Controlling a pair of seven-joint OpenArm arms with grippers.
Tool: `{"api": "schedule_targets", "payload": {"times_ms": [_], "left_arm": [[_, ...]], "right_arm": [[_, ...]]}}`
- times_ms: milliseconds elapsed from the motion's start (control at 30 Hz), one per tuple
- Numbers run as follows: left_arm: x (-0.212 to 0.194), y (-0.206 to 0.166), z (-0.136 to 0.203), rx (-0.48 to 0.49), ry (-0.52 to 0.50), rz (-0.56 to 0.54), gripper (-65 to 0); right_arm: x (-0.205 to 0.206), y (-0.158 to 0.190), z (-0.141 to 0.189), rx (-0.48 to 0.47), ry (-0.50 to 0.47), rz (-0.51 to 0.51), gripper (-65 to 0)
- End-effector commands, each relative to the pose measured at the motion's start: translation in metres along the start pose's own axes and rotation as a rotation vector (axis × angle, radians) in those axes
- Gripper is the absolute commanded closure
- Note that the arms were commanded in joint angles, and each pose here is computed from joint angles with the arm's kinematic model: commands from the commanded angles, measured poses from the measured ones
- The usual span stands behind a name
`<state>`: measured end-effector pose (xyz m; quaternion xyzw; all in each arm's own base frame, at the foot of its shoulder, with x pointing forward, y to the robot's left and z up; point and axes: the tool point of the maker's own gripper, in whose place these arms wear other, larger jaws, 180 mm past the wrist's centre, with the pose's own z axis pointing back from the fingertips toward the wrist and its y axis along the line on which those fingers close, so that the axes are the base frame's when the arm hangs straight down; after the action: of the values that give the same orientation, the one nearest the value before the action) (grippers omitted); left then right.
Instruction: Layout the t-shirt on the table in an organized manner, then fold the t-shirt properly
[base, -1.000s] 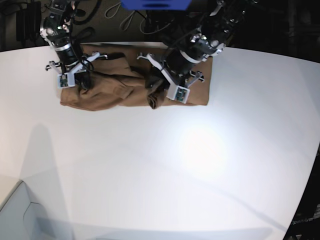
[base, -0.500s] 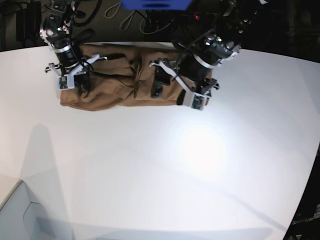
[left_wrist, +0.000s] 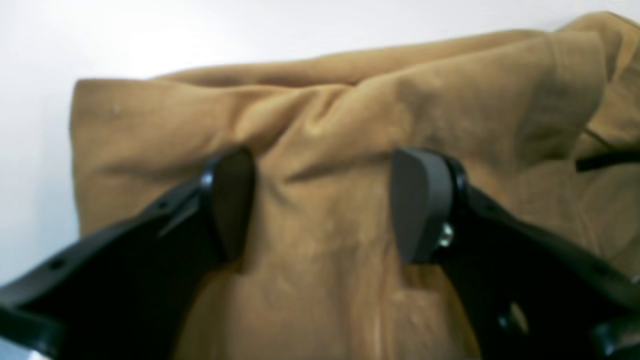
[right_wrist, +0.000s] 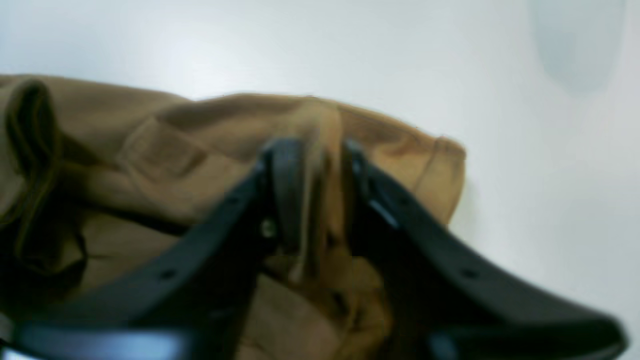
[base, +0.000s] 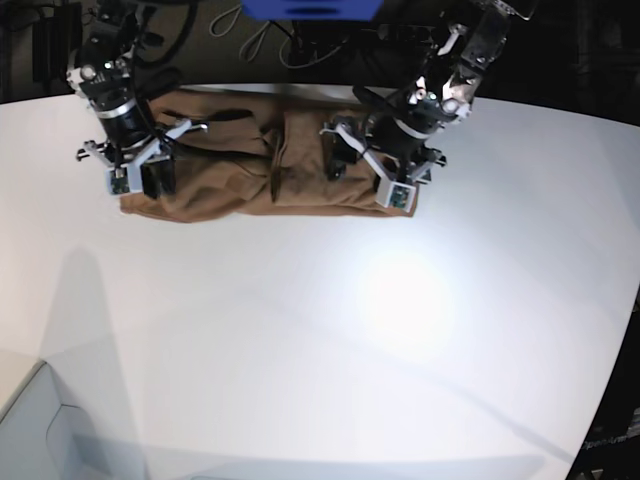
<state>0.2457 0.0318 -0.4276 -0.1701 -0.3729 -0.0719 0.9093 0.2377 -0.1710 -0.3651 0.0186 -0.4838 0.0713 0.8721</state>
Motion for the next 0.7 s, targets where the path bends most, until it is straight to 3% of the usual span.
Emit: {"api": "schedule_targets", "payload": {"times_ms": [0, 100, 200, 500, 667], "left_arm": [[-0.016, 0.011, 0.001, 0.035, 0.068, 0.016, -42.1], [-0.018, 0.017, 0.0, 0.048, 0.073, 0.024, -42.1], [-0.016, 0.024, 0.001, 0.064, 0.068, 0.031, -42.1], [-0.016, 0.028, 0.003, 0.075, 0.067, 0.039, -42.1], [-0.015, 0.027, 0.003, 0.072, 0.062, 0.038, -42.1]], "right_arm": [[0.01, -0.003, 0.003, -0.005, -0.027, 0.009, -21.5], [0.004, -0.004, 0.004, -0.012, 0.006, 0.008, -32.7], [-0.003, -0.004, 0.005, -0.013, 0.043, 0.006, -39.8], [-0.031, -0.03, 0.006, -0.084, 0.16, -0.045, -42.3], [-0.052, -0.029, -0.001, -0.072, 0.211, -0.085, -42.3]]}}
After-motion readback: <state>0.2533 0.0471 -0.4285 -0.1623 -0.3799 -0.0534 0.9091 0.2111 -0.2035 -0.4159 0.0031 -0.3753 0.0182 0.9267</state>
